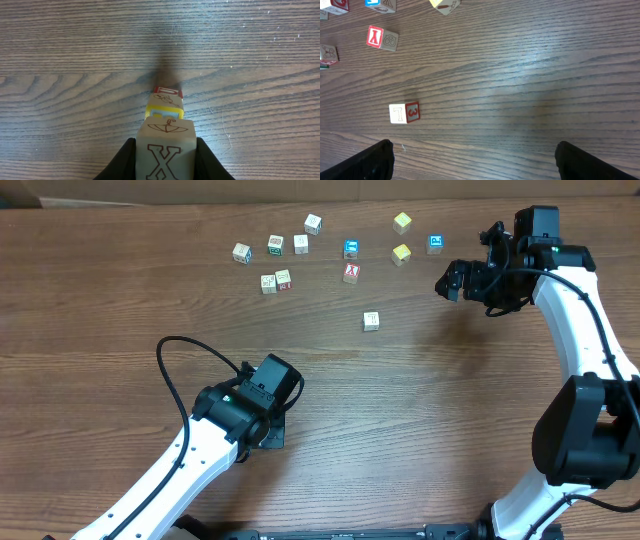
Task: Form a tower
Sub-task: 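Lower the white X block onto the yellow S block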
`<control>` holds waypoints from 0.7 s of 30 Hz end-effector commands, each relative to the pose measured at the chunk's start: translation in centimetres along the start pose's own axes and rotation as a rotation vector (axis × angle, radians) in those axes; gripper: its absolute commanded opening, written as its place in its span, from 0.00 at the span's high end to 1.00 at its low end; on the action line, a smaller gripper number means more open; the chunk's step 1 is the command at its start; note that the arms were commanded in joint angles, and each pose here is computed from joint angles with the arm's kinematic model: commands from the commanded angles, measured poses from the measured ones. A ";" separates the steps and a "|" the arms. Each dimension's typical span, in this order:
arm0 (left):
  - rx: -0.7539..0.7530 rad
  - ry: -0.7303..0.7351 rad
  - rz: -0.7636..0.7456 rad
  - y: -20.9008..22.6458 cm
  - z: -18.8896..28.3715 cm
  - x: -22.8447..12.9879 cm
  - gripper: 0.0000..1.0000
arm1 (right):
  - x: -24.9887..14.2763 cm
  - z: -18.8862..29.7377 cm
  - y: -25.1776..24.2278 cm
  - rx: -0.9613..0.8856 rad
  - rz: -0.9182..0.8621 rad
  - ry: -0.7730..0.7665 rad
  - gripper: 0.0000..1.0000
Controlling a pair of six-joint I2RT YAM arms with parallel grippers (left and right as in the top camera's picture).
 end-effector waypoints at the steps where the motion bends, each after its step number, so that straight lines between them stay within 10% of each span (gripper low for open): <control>1: 0.023 0.004 -0.004 0.0 -0.3 -0.1 0.88 | 0.5 1.5 0.7 0.015 0.012 -0.048 0.00; 21: 0.032 0.000 -0.042 0.0 -0.7 -0.2 0.89 | 0.5 1.5 0.7 0.015 0.012 -0.048 0.00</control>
Point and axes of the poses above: each gripper's point midway between its finger pads, its own z axis back along the fingers, its own y axis along the line the jaws close on, x = y × z, the point moved 10 cm from there along z, back along the fingers, and after that the axes turned 13 degrees about -z, right-handed, at the moved point
